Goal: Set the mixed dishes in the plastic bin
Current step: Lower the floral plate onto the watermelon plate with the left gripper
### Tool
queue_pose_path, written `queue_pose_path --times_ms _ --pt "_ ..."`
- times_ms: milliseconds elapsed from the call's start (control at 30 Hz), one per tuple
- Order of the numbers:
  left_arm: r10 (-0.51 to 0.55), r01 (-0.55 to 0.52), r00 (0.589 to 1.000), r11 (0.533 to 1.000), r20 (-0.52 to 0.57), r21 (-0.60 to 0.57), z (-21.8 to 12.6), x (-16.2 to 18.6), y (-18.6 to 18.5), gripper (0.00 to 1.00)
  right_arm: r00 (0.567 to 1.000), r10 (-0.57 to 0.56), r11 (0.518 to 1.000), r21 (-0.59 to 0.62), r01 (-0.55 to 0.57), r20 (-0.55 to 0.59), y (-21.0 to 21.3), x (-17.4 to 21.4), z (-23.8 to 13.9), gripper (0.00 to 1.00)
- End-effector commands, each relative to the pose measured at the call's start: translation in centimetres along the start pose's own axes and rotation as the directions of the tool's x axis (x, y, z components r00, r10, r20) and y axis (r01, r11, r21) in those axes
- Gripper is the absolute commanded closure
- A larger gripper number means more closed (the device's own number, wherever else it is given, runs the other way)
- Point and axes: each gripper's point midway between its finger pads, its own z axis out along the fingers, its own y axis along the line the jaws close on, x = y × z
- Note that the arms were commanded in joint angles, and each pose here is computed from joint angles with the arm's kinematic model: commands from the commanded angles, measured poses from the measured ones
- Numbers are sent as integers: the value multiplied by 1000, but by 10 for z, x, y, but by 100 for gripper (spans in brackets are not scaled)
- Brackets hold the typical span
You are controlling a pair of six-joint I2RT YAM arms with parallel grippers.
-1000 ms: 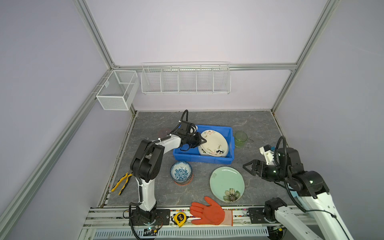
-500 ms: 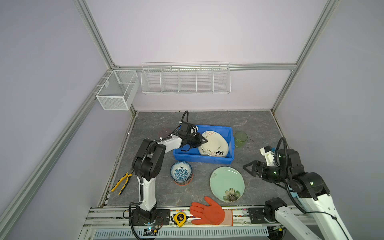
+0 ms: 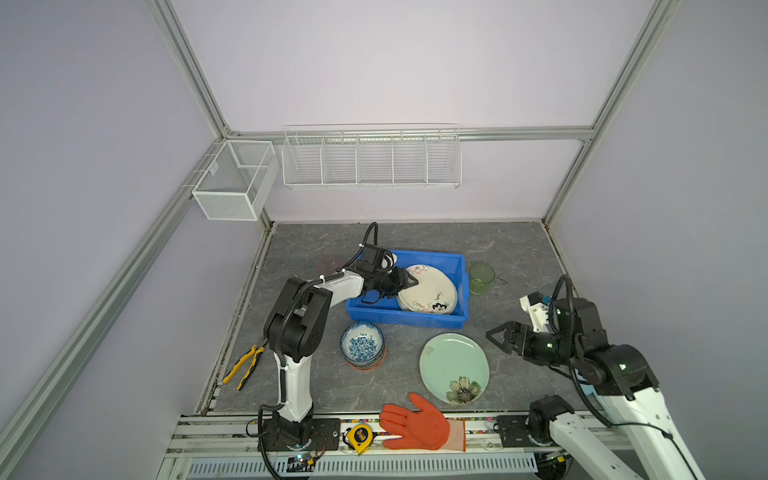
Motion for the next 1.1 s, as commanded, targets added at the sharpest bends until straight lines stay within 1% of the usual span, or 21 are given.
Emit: queue_pose_path --times_ms 0,333,733,800,933,1067 --pt "69 -69 997 998 22 -11 -12 -4 -16 38 1000 21 1000 19 -21 -12 -7 4 3 12" --pt "97 -95 995 990 13 -101 -17 -1 -16 33 1000 23 1000 14 -23 -12 -6 3 4 12" --pt "111 -104 993 974 26 -203 -28 -1 -11 32 1000 24 1000 19 -24 -19 -6 2 6 12" --pt "110 -108 994 968 -4 -226 -27 2 -9 32 999 25 999 21 -24 -22 -7 2 7 12" --pt "105 -105 994 970 -15 -220 -23 5 -9 32 999 24 999 21 -24 -22 -7 1 8 12" --pt "112 -112 994 962 -15 -247 -24 4 -9 32 999 24 999 23 -24 -23 -7 1 8 12"
